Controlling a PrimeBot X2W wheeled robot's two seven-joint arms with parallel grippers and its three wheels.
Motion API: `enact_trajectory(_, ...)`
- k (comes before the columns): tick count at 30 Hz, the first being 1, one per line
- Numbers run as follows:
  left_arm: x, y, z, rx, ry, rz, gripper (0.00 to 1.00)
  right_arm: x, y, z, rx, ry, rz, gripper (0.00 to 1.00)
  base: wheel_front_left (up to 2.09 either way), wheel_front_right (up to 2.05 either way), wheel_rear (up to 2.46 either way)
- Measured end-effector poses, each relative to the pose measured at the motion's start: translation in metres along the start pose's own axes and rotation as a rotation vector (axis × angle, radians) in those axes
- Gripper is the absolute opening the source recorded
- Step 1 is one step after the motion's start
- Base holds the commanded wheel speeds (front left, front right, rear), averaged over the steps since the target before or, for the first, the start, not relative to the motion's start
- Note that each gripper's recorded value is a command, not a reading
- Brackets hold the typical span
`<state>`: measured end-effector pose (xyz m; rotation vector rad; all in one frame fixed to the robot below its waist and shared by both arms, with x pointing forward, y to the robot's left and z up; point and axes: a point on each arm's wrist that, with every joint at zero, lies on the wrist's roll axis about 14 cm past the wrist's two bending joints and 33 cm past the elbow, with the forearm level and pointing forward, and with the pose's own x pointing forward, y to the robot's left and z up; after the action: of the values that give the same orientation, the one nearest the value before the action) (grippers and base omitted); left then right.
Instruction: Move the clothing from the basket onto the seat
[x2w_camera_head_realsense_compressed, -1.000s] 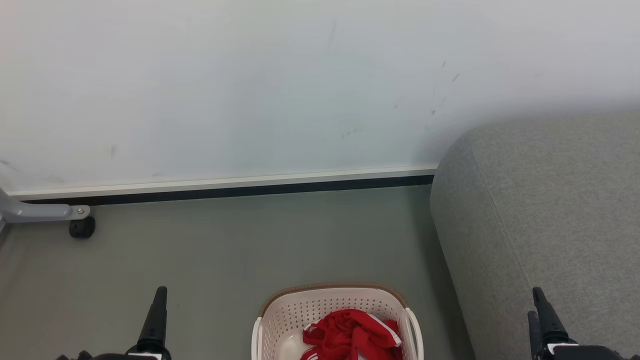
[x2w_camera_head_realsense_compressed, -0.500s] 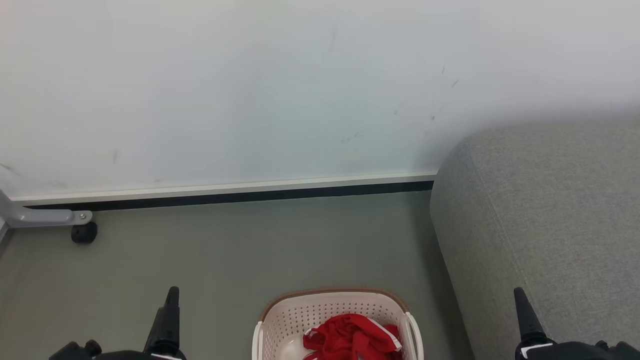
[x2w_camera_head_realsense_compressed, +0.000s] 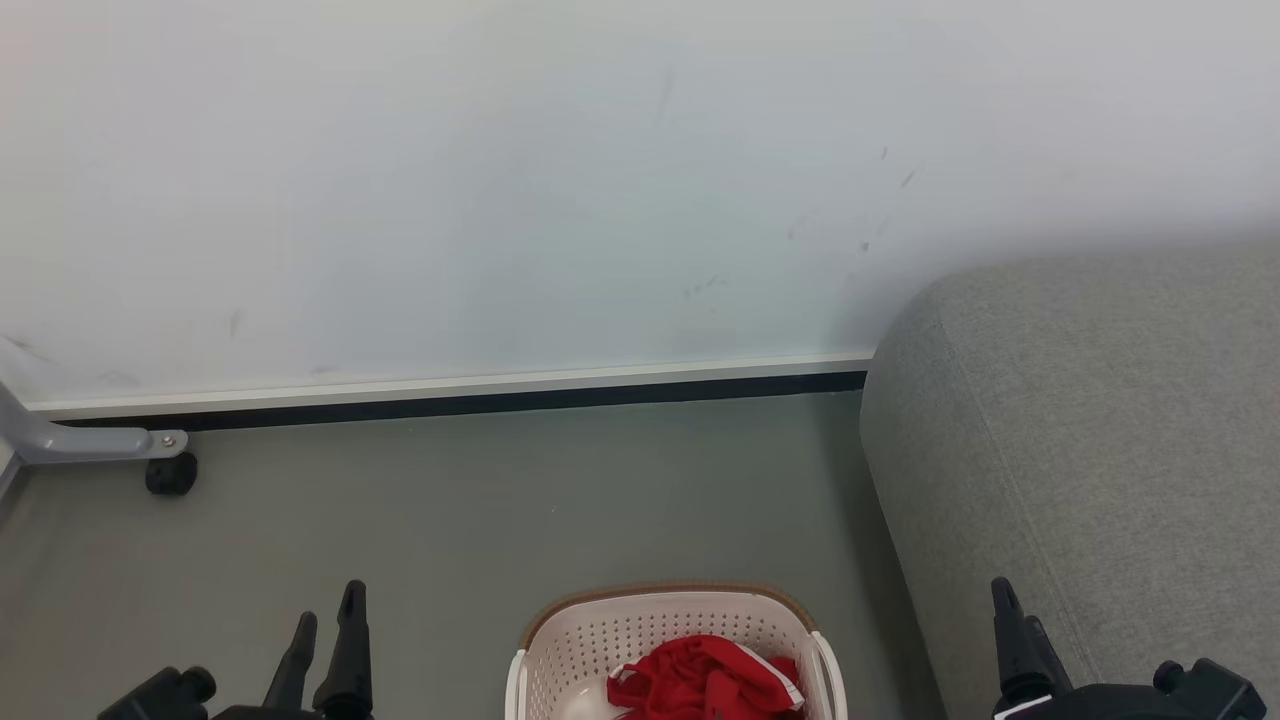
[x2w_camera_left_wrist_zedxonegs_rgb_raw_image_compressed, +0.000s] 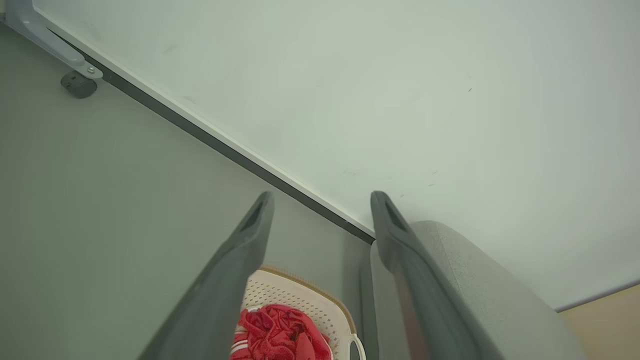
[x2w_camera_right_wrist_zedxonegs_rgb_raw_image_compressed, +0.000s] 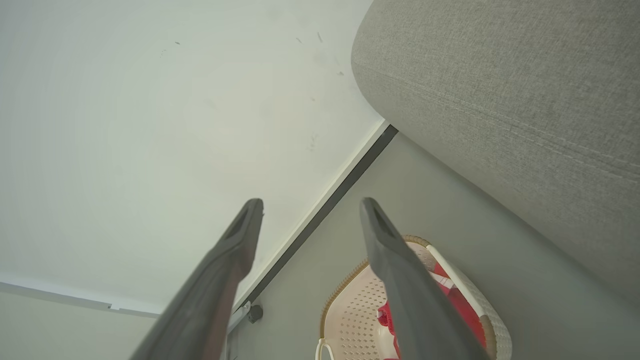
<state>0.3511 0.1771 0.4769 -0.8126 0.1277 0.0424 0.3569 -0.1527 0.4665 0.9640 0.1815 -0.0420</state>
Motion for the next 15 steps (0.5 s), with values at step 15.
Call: enact_trajectory(15,-0.0108,0.001,0.0009,0.28,-0.026,-0.002,1.0,-0.0053,0.0098,-0.0074,-0.232,-0.014,0.027,1.0,0.0,0.0,0.0)
